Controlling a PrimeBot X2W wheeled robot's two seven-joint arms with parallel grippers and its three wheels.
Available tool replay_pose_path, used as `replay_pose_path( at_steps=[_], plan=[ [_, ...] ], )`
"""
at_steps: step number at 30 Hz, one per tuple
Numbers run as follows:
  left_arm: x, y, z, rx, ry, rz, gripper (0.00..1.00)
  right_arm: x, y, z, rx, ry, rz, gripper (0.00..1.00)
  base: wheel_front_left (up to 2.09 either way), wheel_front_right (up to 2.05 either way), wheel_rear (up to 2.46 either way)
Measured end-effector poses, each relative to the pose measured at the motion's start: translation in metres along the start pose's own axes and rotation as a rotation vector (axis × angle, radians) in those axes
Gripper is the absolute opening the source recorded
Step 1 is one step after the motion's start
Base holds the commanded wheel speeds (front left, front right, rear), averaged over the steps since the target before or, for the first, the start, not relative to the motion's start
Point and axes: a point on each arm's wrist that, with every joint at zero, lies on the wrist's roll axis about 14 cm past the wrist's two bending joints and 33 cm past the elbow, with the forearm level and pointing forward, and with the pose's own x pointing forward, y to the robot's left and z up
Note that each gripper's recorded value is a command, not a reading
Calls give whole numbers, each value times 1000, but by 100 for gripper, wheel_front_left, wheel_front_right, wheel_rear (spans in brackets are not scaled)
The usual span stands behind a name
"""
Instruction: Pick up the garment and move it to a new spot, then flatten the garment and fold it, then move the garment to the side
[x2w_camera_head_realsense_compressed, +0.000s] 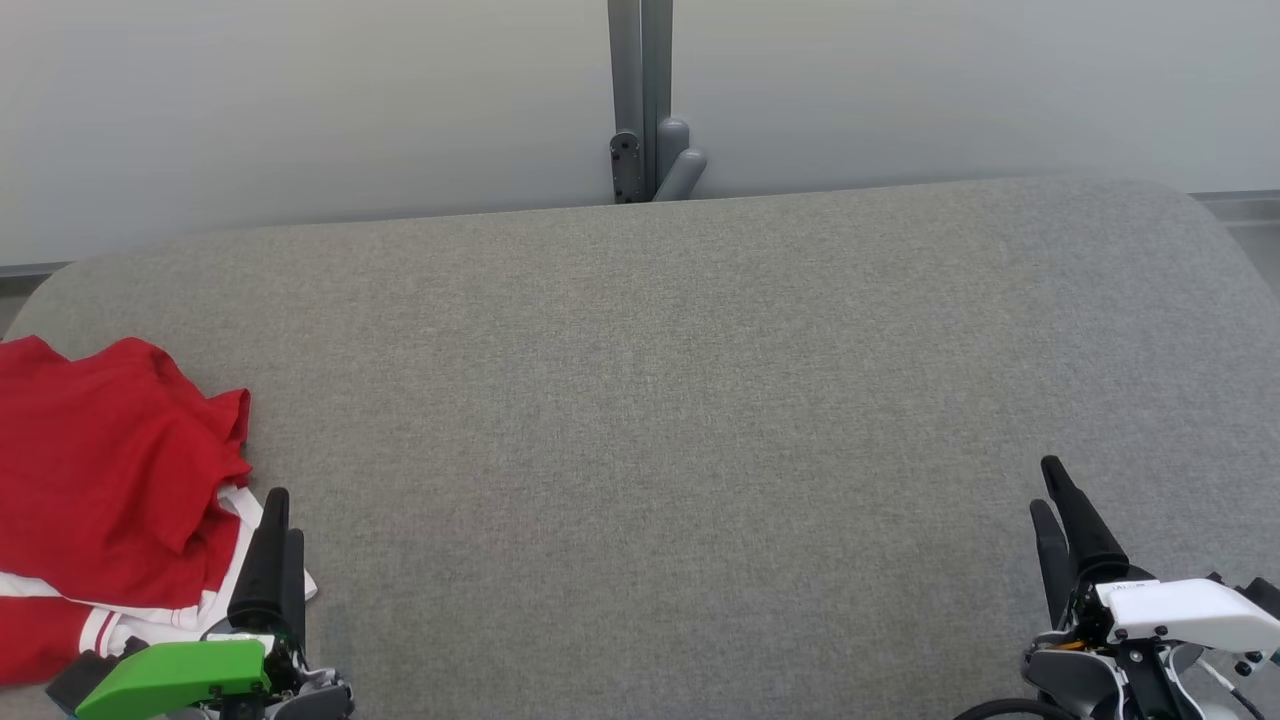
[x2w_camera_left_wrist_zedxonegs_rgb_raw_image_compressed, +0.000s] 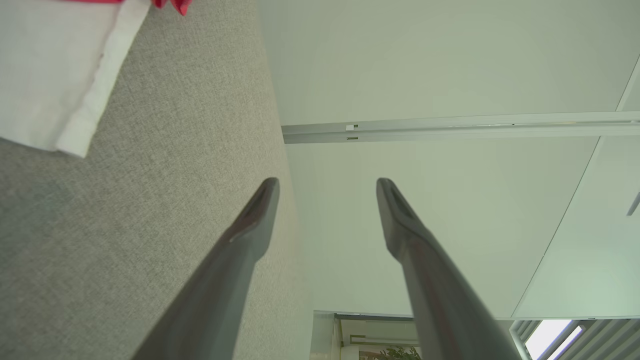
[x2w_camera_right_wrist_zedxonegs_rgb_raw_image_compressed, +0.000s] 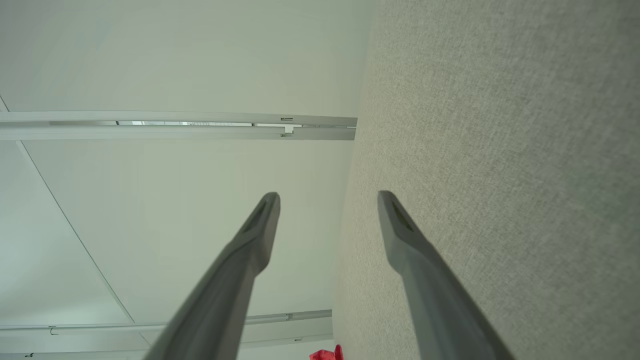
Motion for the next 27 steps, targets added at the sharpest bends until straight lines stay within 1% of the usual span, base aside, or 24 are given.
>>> replay_pose_path(
  at_steps=[7,13,18,27],
  plan=[
    [0,0,0,132,-9,6,100,1,10,-2,-175,-2,27,100,0,0,0],
    [0,-1,-2,289,-6,5,100,0,15,-7,-374,8,44,100,0,0,0],
    [0,-1,-6,418,7,2,100,0,20,-9,-512,6,61,100,0,0,0],
    [-1,-4,-8,591,2,-11,100,-1,21,-14,-686,9,75,100,0,0,0]
  ],
)
